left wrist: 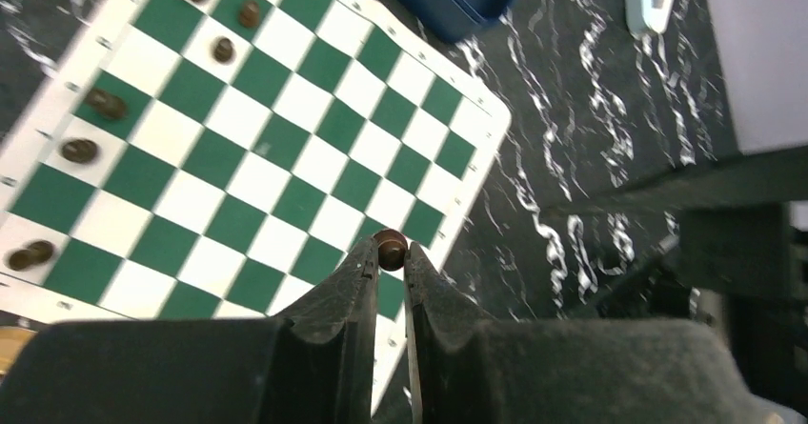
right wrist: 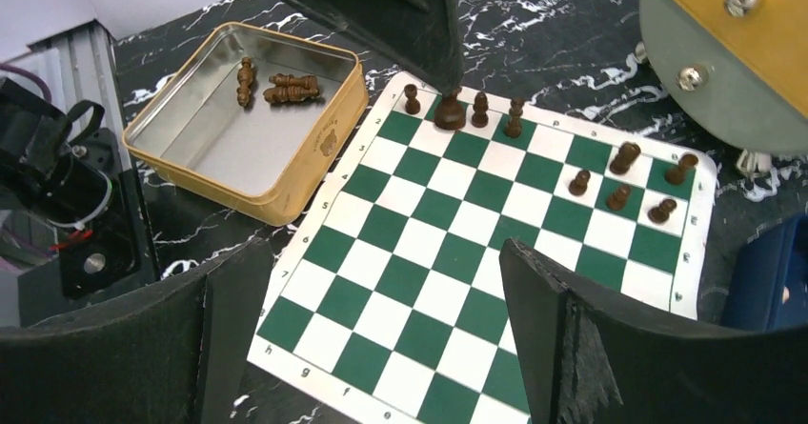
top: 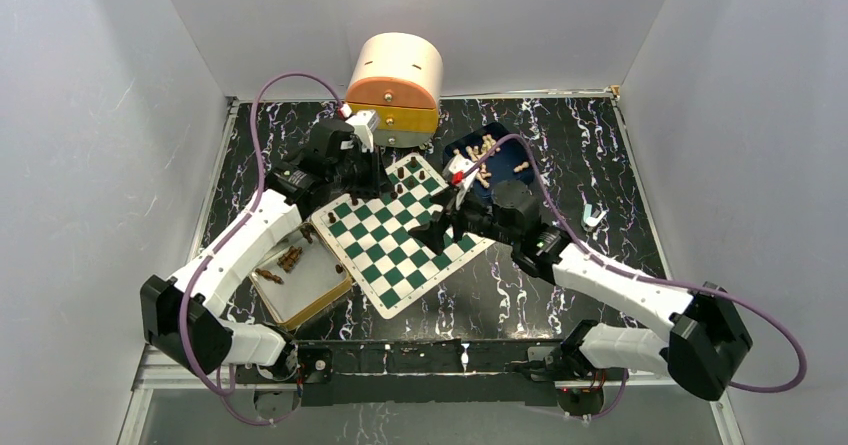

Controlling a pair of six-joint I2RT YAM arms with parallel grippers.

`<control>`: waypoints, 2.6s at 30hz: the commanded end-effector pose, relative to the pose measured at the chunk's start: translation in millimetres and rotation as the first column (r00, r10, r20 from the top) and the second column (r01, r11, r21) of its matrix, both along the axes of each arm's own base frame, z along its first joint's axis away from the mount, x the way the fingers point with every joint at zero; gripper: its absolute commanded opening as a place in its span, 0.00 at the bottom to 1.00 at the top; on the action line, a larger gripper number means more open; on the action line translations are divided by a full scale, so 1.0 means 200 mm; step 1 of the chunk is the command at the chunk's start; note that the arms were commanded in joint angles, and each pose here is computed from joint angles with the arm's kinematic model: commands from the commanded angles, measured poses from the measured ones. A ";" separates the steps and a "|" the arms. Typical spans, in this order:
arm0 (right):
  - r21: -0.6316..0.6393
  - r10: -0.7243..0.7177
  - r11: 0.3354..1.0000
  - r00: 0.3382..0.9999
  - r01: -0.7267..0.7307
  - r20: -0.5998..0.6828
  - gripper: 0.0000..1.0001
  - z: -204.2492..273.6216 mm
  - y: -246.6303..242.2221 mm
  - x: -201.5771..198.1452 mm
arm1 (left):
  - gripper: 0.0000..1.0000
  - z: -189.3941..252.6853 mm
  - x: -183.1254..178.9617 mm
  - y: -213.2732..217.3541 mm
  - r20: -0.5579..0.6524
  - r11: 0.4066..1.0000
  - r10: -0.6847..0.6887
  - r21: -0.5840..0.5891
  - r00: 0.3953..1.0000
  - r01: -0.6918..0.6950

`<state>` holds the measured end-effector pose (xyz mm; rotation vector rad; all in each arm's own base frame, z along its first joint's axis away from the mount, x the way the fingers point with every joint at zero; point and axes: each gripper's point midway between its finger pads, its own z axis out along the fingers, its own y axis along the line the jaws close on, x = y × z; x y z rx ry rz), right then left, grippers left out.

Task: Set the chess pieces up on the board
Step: Place the chess piece on the chessboard.

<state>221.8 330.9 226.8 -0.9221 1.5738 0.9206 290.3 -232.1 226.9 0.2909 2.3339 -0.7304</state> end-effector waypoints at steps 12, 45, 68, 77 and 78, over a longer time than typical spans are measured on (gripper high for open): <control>0.114 -0.256 0.958 0.965 0.262 -0.063 0.99 0.26 -0.31 -0.04 | 0.04 -0.27 0.48 0.15 0.274 0.940 0.236 0.177 0.932 -0.290; 0.136 -0.344 0.928 0.938 0.346 -0.041 0.99 0.38 -0.43 -0.03 | 0.05 -0.82 0.59 0.15 0.264 0.912 0.235 0.274 0.935 -0.307; 0.136 -0.352 0.926 0.936 0.353 -0.030 0.99 0.39 -0.44 -0.03 | 0.06 -0.86 0.62 0.14 0.272 0.910 0.226 0.283 0.935 -0.302; 0.131 -0.353 0.926 0.935 0.353 -0.029 0.99 0.39 -0.44 -0.03 | 0.16 -0.90 0.61 0.15 0.260 0.905 0.227 0.300 0.939 -0.302; 0.130 -0.353 0.927 0.935 0.353 -0.027 0.99 0.39 -0.44 -0.02 | 0.18 -0.90 0.61 0.15 0.257 0.904 0.227 0.304 0.939 -0.302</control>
